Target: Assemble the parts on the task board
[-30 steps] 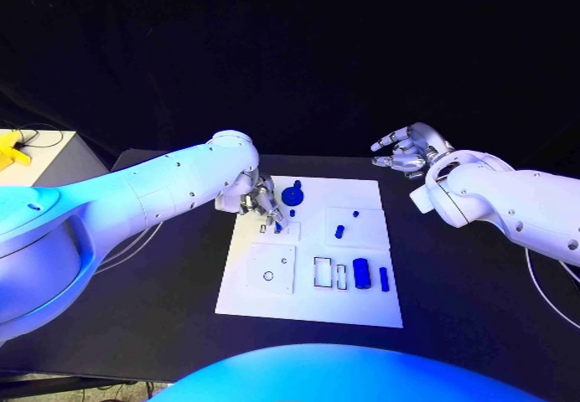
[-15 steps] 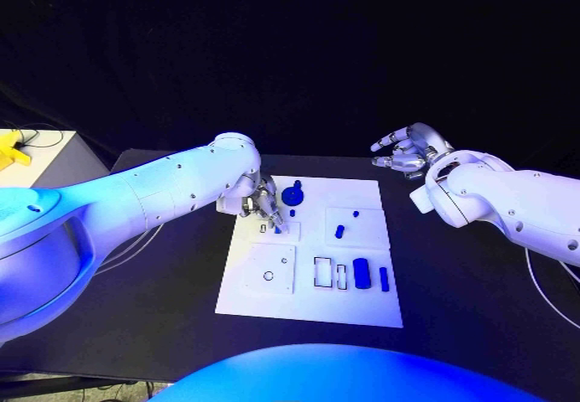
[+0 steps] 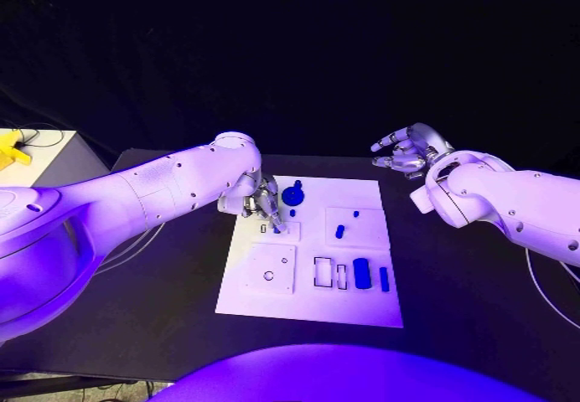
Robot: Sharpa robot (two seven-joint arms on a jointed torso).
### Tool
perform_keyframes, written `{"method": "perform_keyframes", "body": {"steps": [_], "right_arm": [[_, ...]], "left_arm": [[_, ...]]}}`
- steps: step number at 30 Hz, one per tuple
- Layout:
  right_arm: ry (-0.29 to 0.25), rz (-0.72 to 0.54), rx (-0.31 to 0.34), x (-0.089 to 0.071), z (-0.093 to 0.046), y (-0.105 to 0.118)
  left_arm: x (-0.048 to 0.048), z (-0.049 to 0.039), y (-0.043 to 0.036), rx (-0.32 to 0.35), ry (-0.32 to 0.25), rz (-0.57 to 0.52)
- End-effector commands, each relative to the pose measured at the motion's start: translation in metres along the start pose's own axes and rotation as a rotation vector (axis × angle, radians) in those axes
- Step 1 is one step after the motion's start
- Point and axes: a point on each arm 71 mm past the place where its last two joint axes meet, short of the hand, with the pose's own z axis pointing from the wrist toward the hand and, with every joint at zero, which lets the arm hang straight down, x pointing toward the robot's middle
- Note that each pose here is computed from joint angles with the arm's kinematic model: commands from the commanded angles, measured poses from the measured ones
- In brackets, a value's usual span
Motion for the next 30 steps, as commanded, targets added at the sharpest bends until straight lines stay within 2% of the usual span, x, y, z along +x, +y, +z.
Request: {"method": "perform_keyframes", "body": {"steps": [1,30], "right_arm": [[0.014,-0.008,-0.010,0.0014,-0.0001,0.0009],[0.016,-0.009,-0.008,0.0016,-0.0003,0.0003]], "left_arm": [[0.0008,0.0025,0.0042,-0.024,-0.020,-0.011],[0.0022,0.0022,0.0020,0.006,-0.010,-0.048]]}}
